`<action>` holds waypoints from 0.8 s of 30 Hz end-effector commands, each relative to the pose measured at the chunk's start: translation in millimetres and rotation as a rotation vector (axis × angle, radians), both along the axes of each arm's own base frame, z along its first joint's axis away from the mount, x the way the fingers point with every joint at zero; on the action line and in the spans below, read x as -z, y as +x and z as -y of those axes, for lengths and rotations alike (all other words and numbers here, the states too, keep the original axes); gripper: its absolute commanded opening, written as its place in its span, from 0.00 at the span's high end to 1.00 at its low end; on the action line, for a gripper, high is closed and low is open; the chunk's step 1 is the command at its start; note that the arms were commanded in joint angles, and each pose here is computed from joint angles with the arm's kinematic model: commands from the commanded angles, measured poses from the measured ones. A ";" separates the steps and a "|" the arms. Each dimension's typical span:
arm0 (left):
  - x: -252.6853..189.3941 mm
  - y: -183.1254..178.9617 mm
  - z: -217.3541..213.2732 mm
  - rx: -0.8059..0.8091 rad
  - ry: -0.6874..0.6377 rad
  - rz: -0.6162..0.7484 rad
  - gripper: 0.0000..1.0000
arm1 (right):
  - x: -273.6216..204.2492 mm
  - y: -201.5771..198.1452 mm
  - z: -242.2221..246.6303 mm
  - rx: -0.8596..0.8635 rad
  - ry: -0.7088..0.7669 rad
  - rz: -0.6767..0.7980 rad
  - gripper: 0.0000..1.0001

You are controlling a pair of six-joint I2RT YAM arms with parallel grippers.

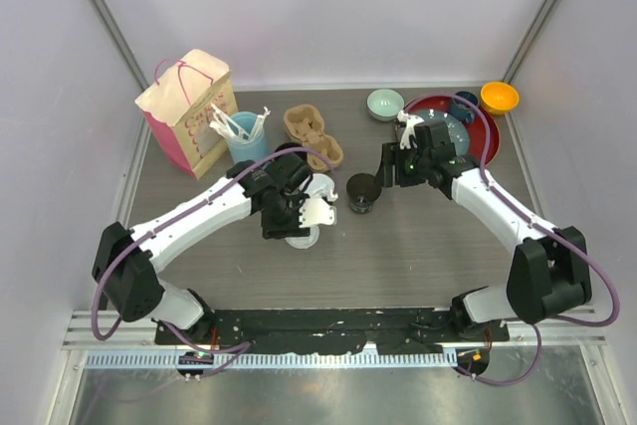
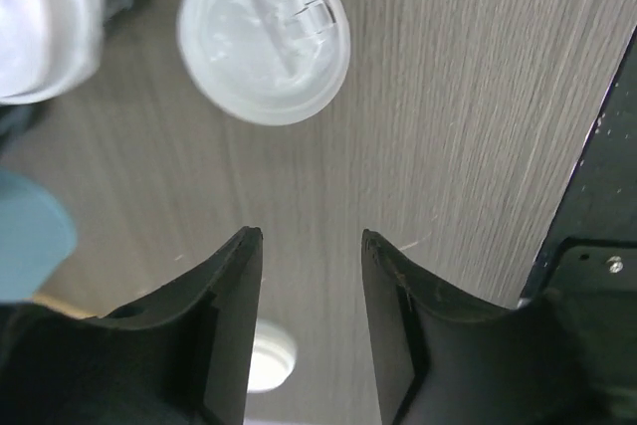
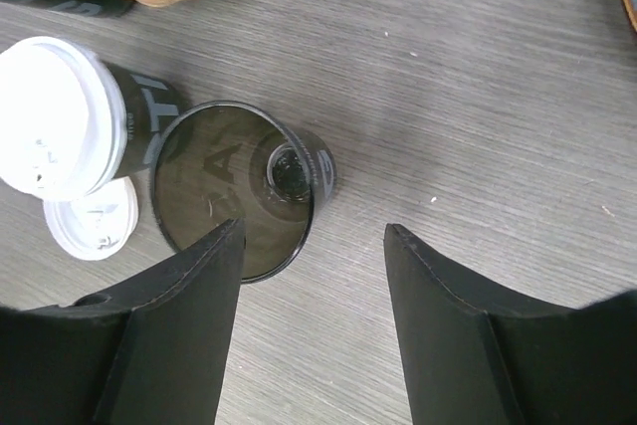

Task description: Pack the takeout coffee

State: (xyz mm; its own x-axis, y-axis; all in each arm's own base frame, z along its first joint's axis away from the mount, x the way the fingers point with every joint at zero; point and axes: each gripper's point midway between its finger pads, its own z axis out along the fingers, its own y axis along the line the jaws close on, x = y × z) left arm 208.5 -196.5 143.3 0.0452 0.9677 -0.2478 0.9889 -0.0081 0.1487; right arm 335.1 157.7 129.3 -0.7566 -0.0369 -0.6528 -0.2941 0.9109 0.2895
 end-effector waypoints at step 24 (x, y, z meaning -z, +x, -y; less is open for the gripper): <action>103.0 17.8 35.3 0.288 -0.346 0.084 0.46 | -119.6 -61.3 -65.7 -0.449 0.007 0.476 0.32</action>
